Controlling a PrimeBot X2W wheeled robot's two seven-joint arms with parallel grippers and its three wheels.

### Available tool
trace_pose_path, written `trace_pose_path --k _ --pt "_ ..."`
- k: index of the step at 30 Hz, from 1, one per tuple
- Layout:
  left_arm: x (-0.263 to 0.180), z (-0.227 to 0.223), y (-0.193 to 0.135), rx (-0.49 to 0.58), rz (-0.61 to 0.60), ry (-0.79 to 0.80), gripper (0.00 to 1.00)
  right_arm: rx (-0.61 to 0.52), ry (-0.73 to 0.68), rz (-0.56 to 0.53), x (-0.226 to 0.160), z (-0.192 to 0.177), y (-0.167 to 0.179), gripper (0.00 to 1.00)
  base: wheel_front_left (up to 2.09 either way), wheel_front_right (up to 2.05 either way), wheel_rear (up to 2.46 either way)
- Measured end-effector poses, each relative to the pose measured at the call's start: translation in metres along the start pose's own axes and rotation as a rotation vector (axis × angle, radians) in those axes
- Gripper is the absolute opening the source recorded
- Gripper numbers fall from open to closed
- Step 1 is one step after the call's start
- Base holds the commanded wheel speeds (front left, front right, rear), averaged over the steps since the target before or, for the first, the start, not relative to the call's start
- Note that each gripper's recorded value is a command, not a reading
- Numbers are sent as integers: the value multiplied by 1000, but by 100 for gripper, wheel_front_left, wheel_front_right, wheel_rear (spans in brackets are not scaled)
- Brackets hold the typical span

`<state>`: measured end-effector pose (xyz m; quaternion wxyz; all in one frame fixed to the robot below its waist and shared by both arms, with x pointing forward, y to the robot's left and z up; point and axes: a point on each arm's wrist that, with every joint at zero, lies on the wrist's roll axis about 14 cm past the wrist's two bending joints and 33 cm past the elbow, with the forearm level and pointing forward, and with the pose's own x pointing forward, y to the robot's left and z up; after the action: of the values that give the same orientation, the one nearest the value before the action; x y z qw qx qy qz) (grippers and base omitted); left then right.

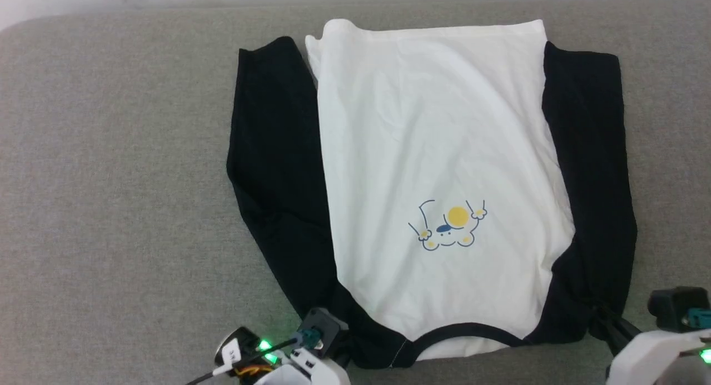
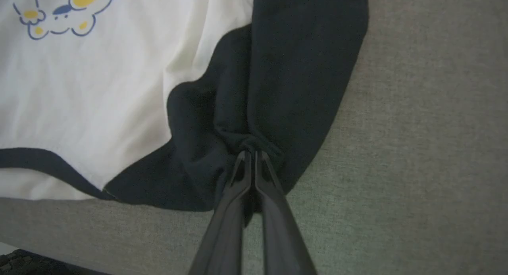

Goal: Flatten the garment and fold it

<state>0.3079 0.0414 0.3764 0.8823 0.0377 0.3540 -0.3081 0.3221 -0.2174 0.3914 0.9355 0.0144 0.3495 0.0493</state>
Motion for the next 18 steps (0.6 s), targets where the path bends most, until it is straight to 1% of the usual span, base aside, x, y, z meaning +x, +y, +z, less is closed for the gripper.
trace_pose_path --k 5,9,10,11,12,13,14,15,16,18 --pt "16 0 1 13 -22 14 0 -6 48 15 18 -12 3 0 0 0 0" --pt "23 -1 1 -8 -20 22 0 -9 52 15 25 -15 3 0 0 0 0" --pt "24 -1 1 -17 -20 23 0 -9 53 16 26 -15 4 7 0 0 0" --pt "24 -1 1 -24 -18 22 0 -8 55 16 26 -16 4 31 0 0 0" --pt "24 -1 1 -33 -17 21 12 -6 57 15 26 -17 3 45 0 0 0" --pt "24 0 1 -44 -16 20 32 -5 58 16 26 -17 3 78 0 0 0" --pt "23 0 1 -52 -15 16 49 -5 57 16 26 -17 4 100 0 0 0" --pt "22 1 1 -60 -12 7 91 2 51 18 26 -16 4 100 0 0 0" --pt "21 2 1 -80 -4 -4 100 16 42 21 25 -13 5 100 0 0 0" --pt "16 6 0 -121 11 -37 100 46 26 28 21 -9 7 100 0 0 0"
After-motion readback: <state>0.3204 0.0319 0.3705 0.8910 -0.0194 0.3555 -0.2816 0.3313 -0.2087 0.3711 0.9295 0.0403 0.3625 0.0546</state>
